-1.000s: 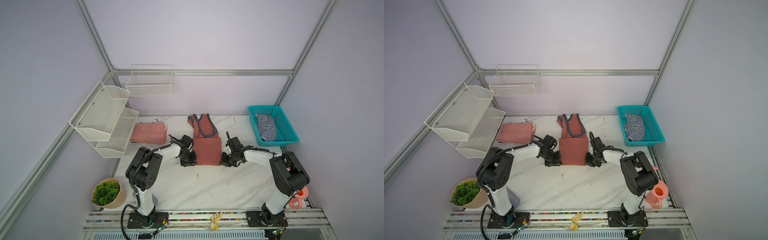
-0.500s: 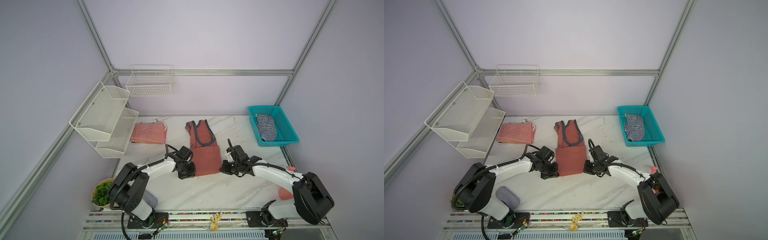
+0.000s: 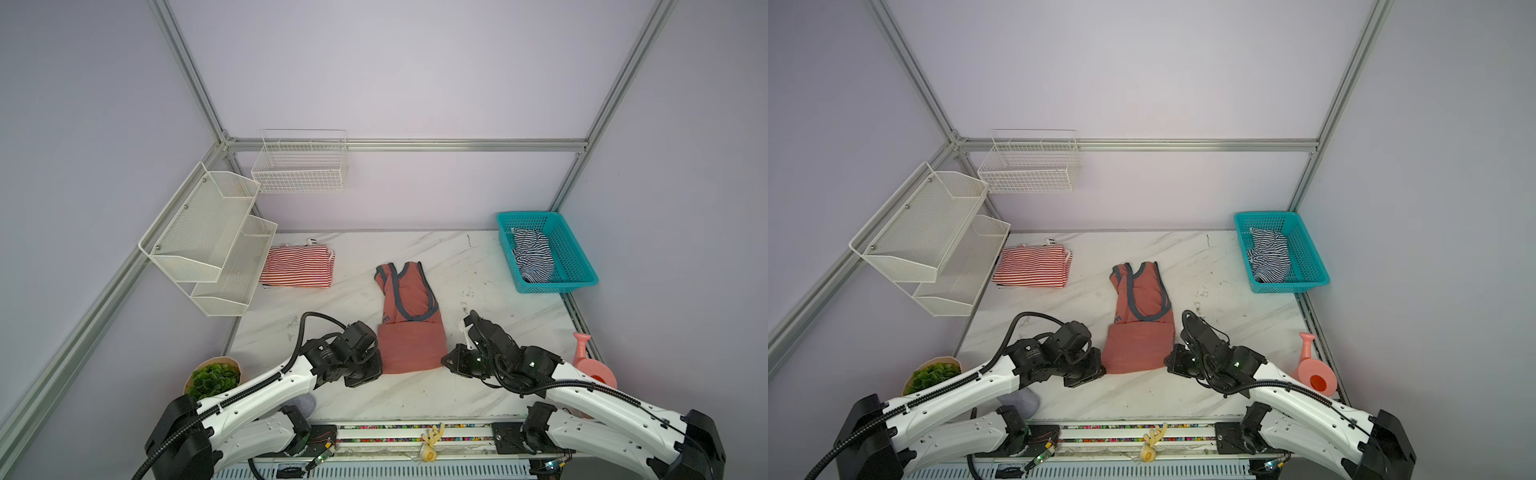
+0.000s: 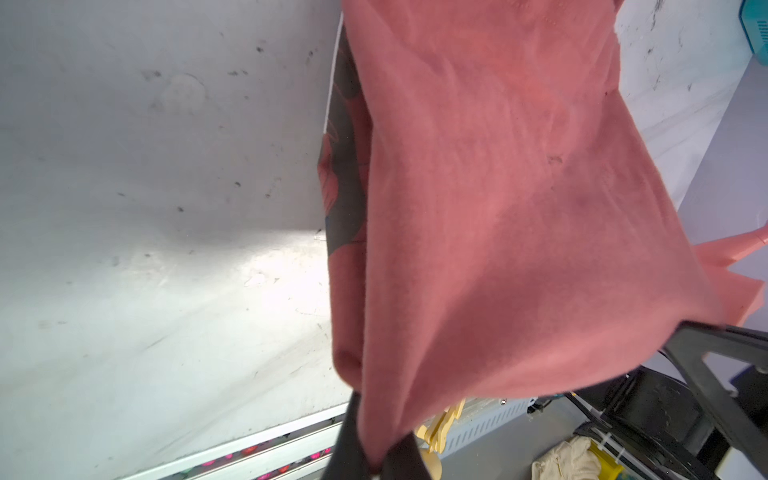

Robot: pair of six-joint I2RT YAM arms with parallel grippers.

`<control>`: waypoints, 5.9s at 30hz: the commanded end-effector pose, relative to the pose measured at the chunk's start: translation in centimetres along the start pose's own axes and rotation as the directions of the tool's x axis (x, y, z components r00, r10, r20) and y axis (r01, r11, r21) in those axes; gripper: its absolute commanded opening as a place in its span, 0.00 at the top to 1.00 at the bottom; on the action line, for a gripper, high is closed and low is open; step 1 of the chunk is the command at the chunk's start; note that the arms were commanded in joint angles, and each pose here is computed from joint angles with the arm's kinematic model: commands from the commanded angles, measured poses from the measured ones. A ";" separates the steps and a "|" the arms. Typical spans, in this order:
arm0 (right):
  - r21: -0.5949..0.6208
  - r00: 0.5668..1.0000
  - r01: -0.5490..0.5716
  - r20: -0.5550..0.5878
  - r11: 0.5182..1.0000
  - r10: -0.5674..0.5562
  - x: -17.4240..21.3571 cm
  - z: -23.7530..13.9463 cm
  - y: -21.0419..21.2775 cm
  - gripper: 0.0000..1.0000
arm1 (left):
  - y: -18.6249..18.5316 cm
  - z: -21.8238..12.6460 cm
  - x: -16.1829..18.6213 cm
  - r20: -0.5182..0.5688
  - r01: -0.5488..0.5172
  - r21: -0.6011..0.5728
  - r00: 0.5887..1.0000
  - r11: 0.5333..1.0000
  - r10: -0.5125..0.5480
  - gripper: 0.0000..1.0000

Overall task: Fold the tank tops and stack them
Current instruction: 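Fold the gripped near edge over toward the straps with both grippers, then grasp the folded tank top's sides with both grippers and lift it, then carry the tank top with the left gripper while the right gripper withdraws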

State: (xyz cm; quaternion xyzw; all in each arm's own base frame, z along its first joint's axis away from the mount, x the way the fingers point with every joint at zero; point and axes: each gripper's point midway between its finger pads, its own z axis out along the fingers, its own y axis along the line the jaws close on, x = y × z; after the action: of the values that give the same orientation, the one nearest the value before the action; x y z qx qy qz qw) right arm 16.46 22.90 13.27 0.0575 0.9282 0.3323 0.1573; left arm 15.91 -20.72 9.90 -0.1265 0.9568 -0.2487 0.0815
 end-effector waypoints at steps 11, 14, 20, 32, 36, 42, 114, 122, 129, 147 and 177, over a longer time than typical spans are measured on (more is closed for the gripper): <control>0.165 0.982 0.083 0.157 0.983 -0.109 -11.6 0.5 2.5 1.00 | -6.8 -6.9 -13.6 0.333 -0.100 -0.026 0.937 0.995 0.103 1.00; 0.151 0.975 0.109 0.174 0.982 -0.135 -15.2 0.5 3.1 1.00 | -8.4 -7.2 -16.7 0.355 -0.128 -0.031 0.926 0.991 0.131 1.00; 0.142 0.971 0.154 0.162 0.978 -0.176 -22.1 3.1 3.5 1.00 | -9.8 -5.2 -22.7 0.342 -0.132 -0.054 0.929 0.990 0.143 1.00; 0.024 0.987 0.107 0.118 0.994 -0.109 -33.3 11.9 1.3 1.00 | -9.0 1.4 -35.1 0.301 -0.072 -0.080 0.949 0.994 0.092 1.00; -0.029 0.987 0.121 0.107 0.992 -0.117 -35.6 15.0 0.6 1.00 | -7.7 2.3 -37.9 0.329 -0.031 -0.084 0.943 0.996 0.057 1.00; -0.107 0.975 0.121 0.201 0.987 -0.098 -39.2 16.0 0.5 0.53 | -7.1 2.5 -41.8 0.425 0.032 -0.006 0.905 0.999 -0.027 0.45; -0.114 0.999 0.027 0.036 0.993 -0.023 -23.5 16.1 -4.6 0.29 | -7.6 7.1 -35.0 0.264 -0.163 -0.116 0.946 0.980 0.188 1.00; -0.114 0.990 0.058 0.133 0.992 -0.043 -24.6 12.2 -2.7 0.29 | -6.8 3.0 -37.5 0.247 -0.296 -0.289 0.896 0.910 0.370 1.00; -0.129 0.990 0.061 0.136 0.990 -0.043 -24.6 12.2 -2.5 0.29 | -3.8 -0.5 -39.4 0.223 -0.332 -0.448 0.857 0.830 0.464 1.00; -0.138 0.992 0.044 0.125 0.989 -0.026 -24.0 12.8 -3.0 0.30 | -2.3 -10.2 -42.6 0.332 -0.246 -0.657 0.754 0.713 0.566 1.00; -0.142 0.994 0.035 0.105 0.989 -0.020 -23.4 13.4 -3.4 0.30 | 7.8 -14.6 -43.0 0.365 -0.072 -0.747 0.786 0.661 0.498 1.00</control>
State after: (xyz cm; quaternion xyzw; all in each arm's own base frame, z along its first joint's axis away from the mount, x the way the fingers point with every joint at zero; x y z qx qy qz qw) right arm 43.09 23.04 7.91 0.0488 0.8929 0.3904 0.2191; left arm 52.10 3.58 18.80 -0.0452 0.9397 0.1888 0.2817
